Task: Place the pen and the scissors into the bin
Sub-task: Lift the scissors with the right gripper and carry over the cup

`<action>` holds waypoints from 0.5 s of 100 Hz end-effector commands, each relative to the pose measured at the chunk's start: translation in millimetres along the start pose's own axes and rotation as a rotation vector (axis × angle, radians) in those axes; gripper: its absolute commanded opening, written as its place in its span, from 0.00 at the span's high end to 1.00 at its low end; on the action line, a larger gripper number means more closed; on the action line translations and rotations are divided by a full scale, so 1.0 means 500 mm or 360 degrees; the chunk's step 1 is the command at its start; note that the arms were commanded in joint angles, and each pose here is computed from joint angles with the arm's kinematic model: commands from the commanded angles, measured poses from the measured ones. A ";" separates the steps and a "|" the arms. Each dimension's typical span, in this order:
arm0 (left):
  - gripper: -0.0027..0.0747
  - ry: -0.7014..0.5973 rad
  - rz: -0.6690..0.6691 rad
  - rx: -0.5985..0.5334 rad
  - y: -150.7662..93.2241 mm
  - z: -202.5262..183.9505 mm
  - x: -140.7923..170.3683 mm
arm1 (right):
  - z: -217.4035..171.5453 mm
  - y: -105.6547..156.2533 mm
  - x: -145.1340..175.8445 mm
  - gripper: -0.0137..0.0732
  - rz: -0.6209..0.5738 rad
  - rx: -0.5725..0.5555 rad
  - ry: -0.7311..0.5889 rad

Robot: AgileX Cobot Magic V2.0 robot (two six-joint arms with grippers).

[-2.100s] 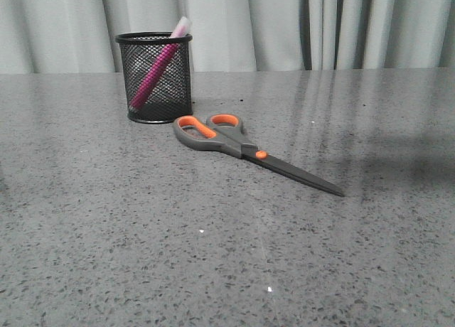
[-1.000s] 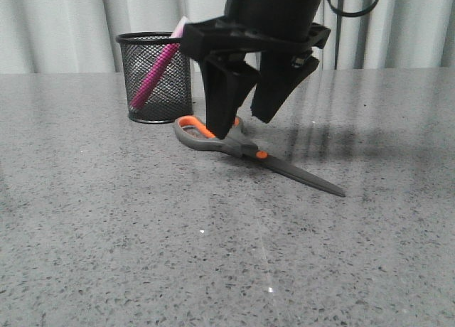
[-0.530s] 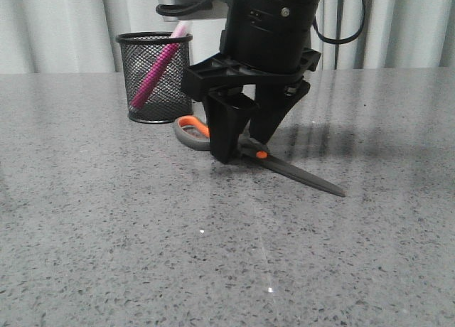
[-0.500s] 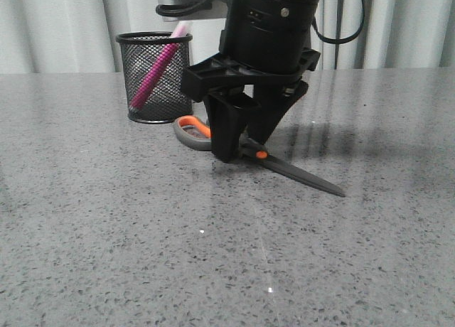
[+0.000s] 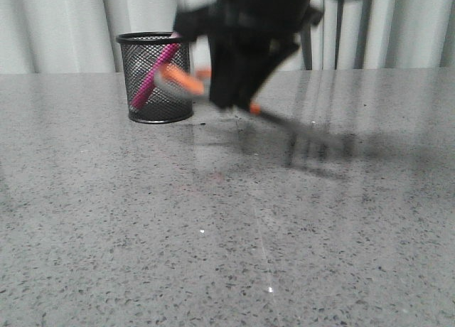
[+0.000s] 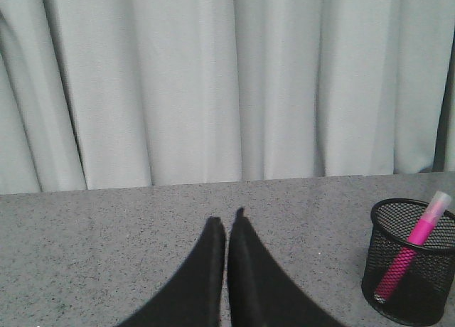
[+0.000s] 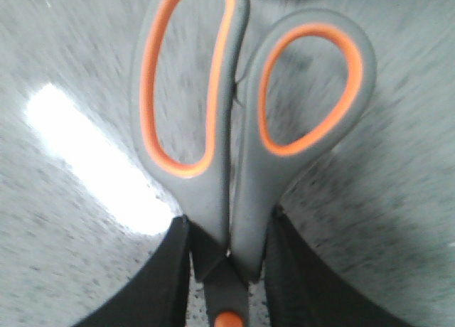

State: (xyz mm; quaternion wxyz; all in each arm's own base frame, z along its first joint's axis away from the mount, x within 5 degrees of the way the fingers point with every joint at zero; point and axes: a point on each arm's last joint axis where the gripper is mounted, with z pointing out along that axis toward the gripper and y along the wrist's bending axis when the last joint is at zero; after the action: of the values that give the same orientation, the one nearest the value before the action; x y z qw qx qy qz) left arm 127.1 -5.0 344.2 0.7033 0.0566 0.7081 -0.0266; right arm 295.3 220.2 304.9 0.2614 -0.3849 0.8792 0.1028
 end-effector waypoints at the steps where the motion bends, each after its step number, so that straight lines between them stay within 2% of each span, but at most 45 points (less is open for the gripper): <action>1: 0.99 -0.0057 -0.0040 -0.0012 0.001 -0.002 -0.020 | -0.131 0.006 -0.016 0.93 0.0000 0.0108 -0.0545; 19: 0.99 -0.0064 -0.0063 -0.0011 0.001 -0.002 -0.021 | -0.214 0.007 0.017 0.93 0.0065 0.0314 -0.1354; 38: 0.99 -0.0067 -0.0077 -0.0010 0.001 -0.002 -0.021 | -0.231 -0.008 -0.014 0.93 0.0078 0.0454 -0.1784; 50: 0.99 -0.0068 -0.0079 -0.0007 0.001 -0.002 -0.021 | -0.215 -0.014 -0.049 0.93 0.0077 0.0486 -0.1911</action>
State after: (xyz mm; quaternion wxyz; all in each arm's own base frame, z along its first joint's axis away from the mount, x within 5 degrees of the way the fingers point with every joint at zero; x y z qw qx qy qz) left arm 127.1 -5.1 344.8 0.7052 0.0489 0.7065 -0.0350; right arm 269.7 188.4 375.7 0.6833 -0.2351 0.6696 0.1718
